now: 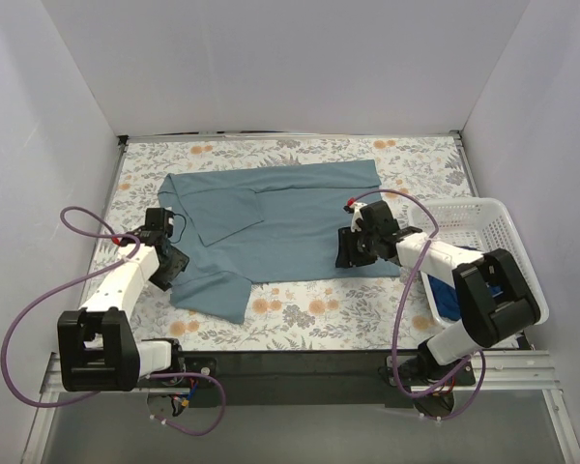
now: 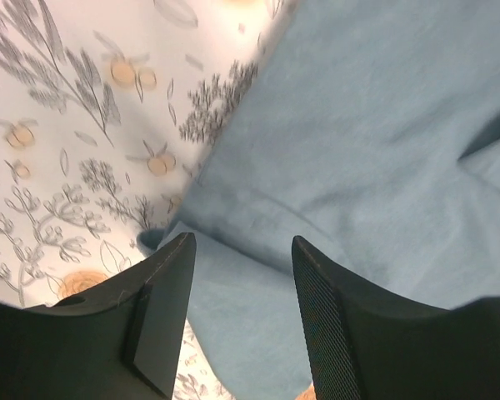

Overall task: Fold and stack the t-shirts
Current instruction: Fold the tshirt

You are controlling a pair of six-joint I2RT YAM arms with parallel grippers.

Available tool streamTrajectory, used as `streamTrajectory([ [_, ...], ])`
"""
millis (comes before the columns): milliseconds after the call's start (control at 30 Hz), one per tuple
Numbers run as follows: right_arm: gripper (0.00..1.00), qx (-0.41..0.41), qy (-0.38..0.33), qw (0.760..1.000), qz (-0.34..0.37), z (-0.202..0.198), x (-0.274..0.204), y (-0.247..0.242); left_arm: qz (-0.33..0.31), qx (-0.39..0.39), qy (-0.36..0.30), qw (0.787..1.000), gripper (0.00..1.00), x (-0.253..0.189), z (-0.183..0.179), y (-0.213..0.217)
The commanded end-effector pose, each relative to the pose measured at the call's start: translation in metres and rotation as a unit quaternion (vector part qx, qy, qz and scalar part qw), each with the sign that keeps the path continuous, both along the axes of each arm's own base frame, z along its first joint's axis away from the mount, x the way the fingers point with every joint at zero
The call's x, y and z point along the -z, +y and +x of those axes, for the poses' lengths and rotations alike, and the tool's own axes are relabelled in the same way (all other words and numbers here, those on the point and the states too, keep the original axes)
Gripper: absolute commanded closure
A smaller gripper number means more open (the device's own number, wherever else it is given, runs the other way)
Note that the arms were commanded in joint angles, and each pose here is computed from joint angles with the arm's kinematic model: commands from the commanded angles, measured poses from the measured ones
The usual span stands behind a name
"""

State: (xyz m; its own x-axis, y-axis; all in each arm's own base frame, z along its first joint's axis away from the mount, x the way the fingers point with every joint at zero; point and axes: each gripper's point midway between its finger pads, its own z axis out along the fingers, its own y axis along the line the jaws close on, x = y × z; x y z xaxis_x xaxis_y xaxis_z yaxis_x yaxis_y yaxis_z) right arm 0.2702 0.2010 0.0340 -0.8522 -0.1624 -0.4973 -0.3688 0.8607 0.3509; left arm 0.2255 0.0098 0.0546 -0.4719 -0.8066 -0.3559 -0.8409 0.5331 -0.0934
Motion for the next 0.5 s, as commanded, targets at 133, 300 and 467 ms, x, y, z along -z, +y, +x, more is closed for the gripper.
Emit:
streamTrajectory([
  [133,0.49,-0.01,-0.032,0.999,0.016,-0.001,-0.015,0.002,0.096,0.031,-0.001,0.995,0.51,-0.005,0.024,0.033],
  [300,0.49,-0.011,-0.032,0.999,0.015,-0.002,-0.014,0.0,0.081,0.048,0.033,0.995,0.53,0.013,0.021,0.028],
  [467,0.49,-0.01,-0.033,0.999,0.015,-0.003,-0.014,0.0,0.066,0.056,0.059,0.994,0.53,0.031,0.01,0.023],
])
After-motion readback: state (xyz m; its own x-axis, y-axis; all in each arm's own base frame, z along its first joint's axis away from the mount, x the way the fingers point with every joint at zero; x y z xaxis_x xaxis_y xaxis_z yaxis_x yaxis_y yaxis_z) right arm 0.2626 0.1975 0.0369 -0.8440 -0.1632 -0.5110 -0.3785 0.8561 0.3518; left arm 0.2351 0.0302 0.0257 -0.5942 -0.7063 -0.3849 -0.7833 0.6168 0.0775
